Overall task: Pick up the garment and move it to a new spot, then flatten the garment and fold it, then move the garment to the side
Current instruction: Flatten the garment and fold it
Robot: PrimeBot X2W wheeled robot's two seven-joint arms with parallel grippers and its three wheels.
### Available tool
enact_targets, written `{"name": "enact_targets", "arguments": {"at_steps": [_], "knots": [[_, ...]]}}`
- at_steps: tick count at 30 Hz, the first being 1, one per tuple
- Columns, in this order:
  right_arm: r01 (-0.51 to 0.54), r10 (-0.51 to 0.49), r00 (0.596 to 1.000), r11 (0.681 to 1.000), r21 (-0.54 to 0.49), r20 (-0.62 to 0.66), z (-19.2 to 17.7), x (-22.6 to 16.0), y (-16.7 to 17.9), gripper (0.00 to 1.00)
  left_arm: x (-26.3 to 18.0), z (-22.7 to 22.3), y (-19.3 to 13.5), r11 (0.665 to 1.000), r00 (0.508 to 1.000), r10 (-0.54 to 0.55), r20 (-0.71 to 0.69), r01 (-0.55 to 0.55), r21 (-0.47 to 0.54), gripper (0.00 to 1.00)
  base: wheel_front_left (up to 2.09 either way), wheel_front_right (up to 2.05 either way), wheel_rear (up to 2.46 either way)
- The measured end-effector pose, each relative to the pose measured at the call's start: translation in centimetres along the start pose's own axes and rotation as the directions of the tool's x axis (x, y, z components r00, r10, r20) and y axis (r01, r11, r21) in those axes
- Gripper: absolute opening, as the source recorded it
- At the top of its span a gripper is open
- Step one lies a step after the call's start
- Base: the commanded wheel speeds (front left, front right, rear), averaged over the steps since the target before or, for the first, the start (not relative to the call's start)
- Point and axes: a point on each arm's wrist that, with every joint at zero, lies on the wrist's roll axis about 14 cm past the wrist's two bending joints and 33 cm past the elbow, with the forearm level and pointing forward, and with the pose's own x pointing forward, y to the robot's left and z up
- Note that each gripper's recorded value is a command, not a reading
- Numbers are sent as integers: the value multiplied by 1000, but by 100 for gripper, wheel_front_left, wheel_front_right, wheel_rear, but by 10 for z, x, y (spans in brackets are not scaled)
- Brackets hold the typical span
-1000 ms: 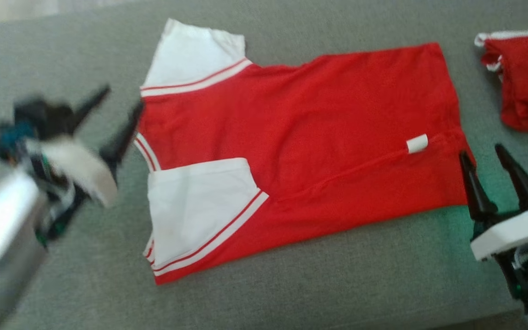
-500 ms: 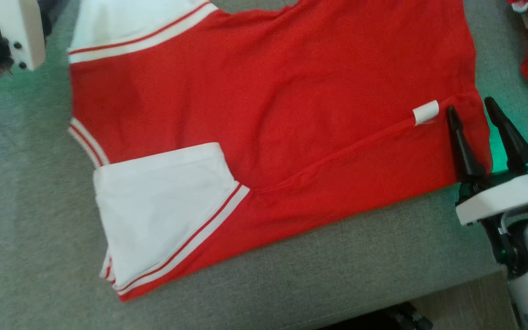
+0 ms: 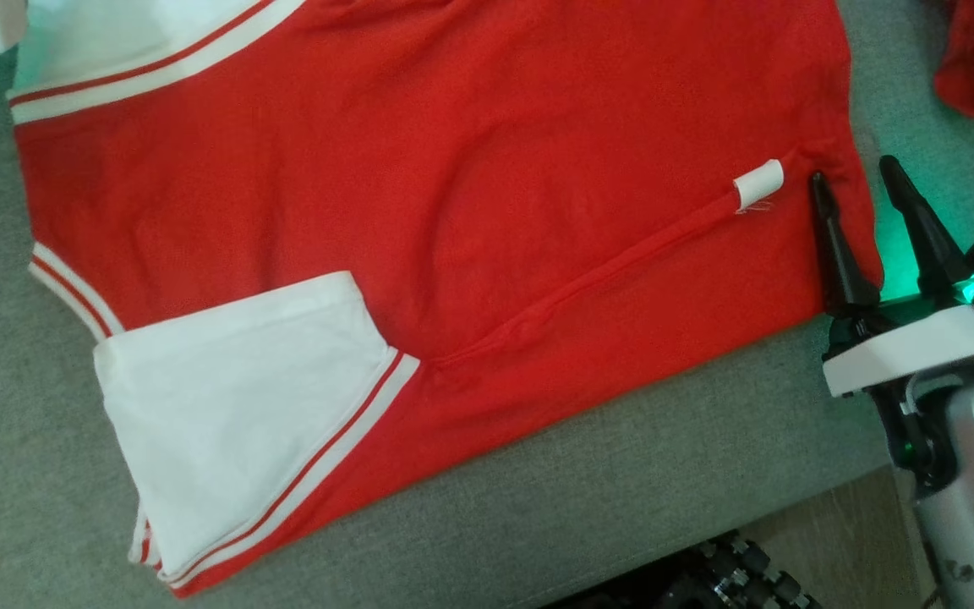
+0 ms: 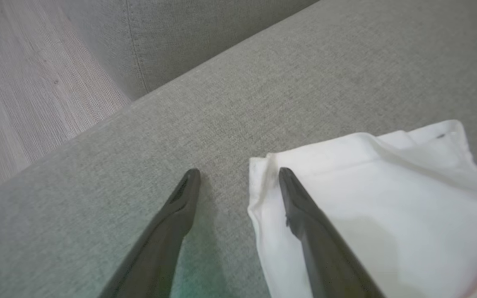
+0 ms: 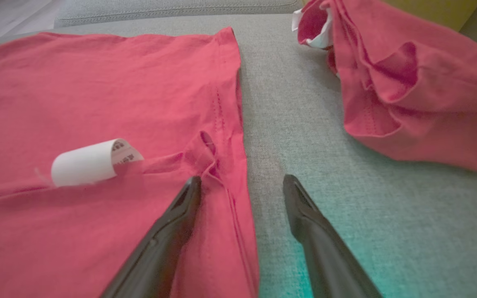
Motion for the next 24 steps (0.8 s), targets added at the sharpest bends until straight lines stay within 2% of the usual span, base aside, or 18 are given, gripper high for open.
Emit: {"name": "enact_targets", "arguments": {"at_steps": [4,6,7,9,14,17,24], "knots": [[6,-6,1000,1000,4,0,-3,0,-1,100,5,2,4,1000,1000,3,-8,-3,-3,100,0,0,0],[14,-14,1000,1000,6,6,-2,0,-3,100,7,4,8,1000,1000,12,-14,-11,6,45,0,0,0],[17,-17,1000,1000,6,6,-2,0,-4,100,7,2,8,1000,1000,7,-25,-8,-7,45,0,0,0],[22,-22,1000,1000,7,8,-1,1,-5,100,5,-1,8,999,999,-6,-45,5,-35,0,0,0,0],[35,-35,999,999,8,23,3,0,-10,100,-2,0,2,998,998,-28,-58,25,-51,0,0,0,0],[35,-35,998,999,2,47,12,2,-12,100,-10,11,-2,999,1000,-31,-1,31,-29,0,0,0,0],[-31,32,993,999,-9,116,69,32,-3,100,-33,29,-21,997,993,-71,91,70,12,0,0,0,0]]}}
